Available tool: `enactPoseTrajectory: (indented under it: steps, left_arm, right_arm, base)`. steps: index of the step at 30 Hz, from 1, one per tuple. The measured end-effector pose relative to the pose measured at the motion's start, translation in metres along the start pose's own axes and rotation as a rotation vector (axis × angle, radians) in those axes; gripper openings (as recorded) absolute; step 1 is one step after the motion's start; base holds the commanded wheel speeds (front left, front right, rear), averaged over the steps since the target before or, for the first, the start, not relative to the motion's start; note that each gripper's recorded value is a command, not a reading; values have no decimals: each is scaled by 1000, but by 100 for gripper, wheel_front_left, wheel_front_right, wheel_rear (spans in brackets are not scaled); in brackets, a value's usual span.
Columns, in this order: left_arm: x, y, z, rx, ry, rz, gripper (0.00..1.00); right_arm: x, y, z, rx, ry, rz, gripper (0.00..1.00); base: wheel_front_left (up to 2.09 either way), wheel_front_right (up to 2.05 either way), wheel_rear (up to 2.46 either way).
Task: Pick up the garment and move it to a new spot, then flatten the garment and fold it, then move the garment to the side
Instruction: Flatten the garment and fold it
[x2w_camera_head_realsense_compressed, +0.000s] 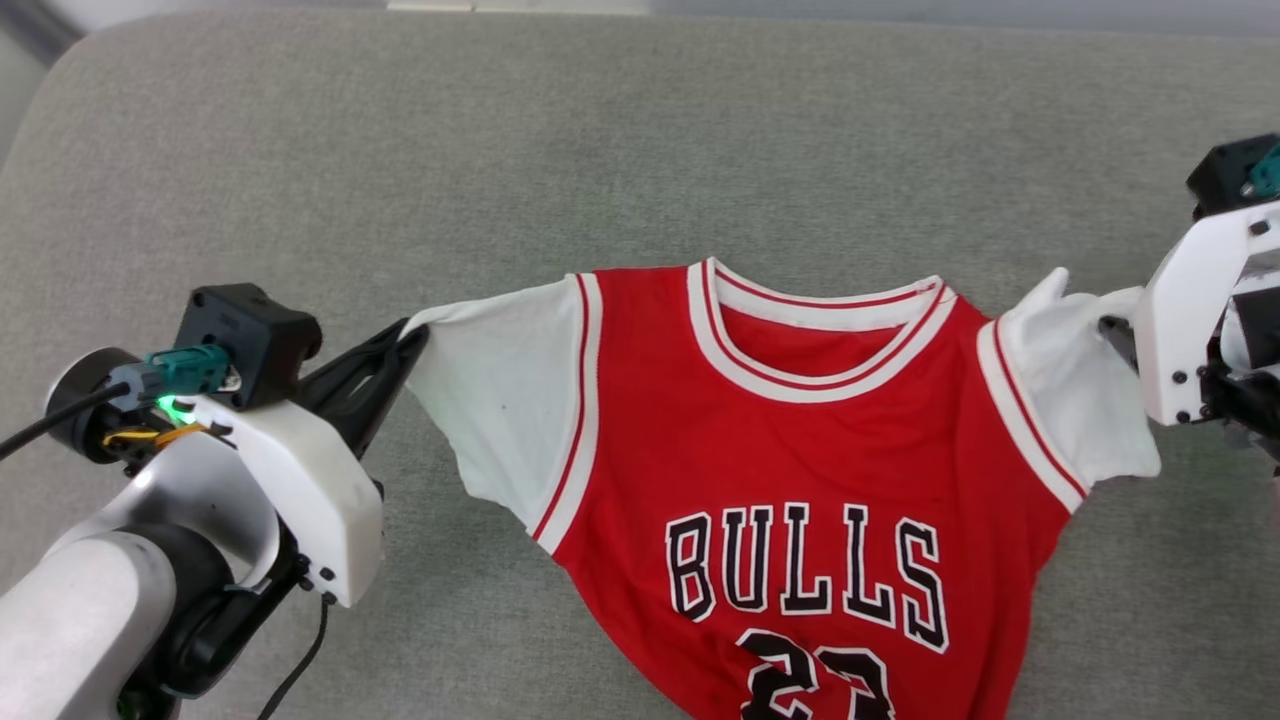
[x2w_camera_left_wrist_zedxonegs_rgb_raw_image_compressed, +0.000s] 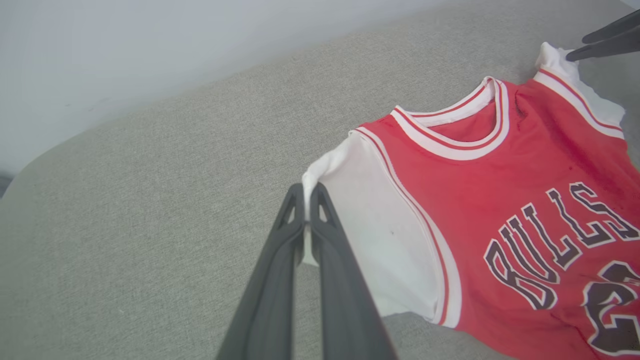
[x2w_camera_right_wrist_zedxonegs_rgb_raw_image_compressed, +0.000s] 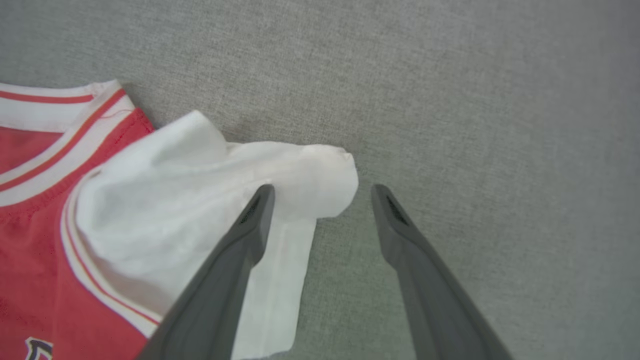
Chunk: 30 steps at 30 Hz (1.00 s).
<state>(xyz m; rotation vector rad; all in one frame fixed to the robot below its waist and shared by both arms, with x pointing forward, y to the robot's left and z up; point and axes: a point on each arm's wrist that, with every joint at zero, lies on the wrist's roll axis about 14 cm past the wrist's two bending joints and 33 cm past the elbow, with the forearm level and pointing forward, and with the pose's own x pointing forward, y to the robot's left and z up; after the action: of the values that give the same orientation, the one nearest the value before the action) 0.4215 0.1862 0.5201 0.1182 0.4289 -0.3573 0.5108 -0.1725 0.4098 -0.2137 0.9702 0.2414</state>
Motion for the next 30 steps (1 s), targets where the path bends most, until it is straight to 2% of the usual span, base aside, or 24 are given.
enactPoseTrajectory:
  steps: [5,13,14,15,16,23,30]
  left_arm:
    - [3,1,-7,-4,12,7,0]
    - [6,6,-19,-31,31,23,0]
    - [6,8,-20,-36,27,31,0]
    - [6,9,-20,-37,25,35,0]
    - [6,9,-20,-37,25,35,0]
    - [-7,25,-9,-55,-33,94,0]
    - [-34,44,26,-25,-164,176,0]
  right_arm:
    - [29,14,-24,-39,103,28,100]
    - [46,23,-31,-88,117,48,100]
    - [46,24,-30,-91,100,53,51]
    - [45,23,-29,-92,82,53,18]
    - [45,23,-29,-92,82,53,0]
    - [24,15,-9,-51,-59,53,0]
    - [-41,-12,45,-13,-318,10,0]
  base:
    - [0,0,0]
    - [0,0,0]
    - [0,0,0]
    - [0,0,0]
    - [0,0,0]
    - [0,0,0]
    - [0,0,0]
